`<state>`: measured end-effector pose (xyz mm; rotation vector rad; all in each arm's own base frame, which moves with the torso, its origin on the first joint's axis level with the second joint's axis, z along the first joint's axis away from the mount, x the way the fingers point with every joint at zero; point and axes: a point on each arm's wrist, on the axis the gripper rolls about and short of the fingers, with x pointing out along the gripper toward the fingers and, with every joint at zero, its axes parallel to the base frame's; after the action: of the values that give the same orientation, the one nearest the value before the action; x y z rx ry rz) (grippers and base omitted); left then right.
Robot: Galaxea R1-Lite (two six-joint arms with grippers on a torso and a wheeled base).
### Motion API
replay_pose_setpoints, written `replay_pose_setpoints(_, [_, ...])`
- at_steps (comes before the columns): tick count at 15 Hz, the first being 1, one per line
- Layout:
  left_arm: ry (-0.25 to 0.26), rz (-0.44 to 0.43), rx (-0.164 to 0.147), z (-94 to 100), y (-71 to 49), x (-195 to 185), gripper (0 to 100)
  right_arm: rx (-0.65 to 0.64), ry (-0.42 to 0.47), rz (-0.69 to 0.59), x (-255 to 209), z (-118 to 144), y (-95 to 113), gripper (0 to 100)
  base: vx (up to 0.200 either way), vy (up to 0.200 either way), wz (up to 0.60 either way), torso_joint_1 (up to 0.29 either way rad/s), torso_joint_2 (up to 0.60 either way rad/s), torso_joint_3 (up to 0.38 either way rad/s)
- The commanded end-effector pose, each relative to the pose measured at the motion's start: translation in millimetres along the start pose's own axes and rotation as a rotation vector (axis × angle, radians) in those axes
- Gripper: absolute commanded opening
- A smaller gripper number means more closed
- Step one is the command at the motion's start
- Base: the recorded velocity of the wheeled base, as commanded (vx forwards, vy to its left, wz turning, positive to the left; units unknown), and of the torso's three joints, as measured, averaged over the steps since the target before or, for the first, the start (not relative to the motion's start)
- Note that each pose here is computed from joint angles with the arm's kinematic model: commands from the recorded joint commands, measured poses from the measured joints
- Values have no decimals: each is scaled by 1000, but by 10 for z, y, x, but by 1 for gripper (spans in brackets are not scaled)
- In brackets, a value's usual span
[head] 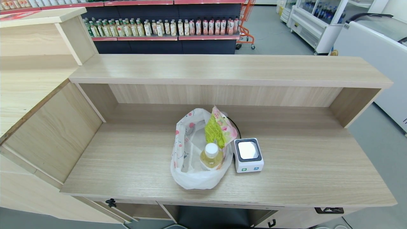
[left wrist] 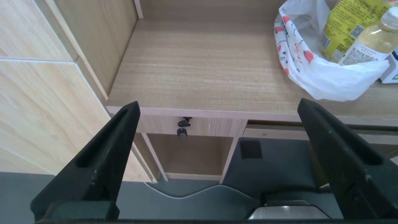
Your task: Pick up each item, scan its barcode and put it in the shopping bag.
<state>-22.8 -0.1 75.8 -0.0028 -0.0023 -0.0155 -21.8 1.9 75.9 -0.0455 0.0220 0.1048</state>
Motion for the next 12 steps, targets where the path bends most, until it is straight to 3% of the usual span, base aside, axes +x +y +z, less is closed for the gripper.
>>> replay_pose_setpoints(1, [1,0,0,1,0,1,100,0,-9,-3,-12,-12,2,100,0,0,0,0,0,0])
replay_pose_setpoints(12, [1,0,0,1,0,1,100,0,-11,-2,-13,-13,2,100,0,0,0,0,0,0])
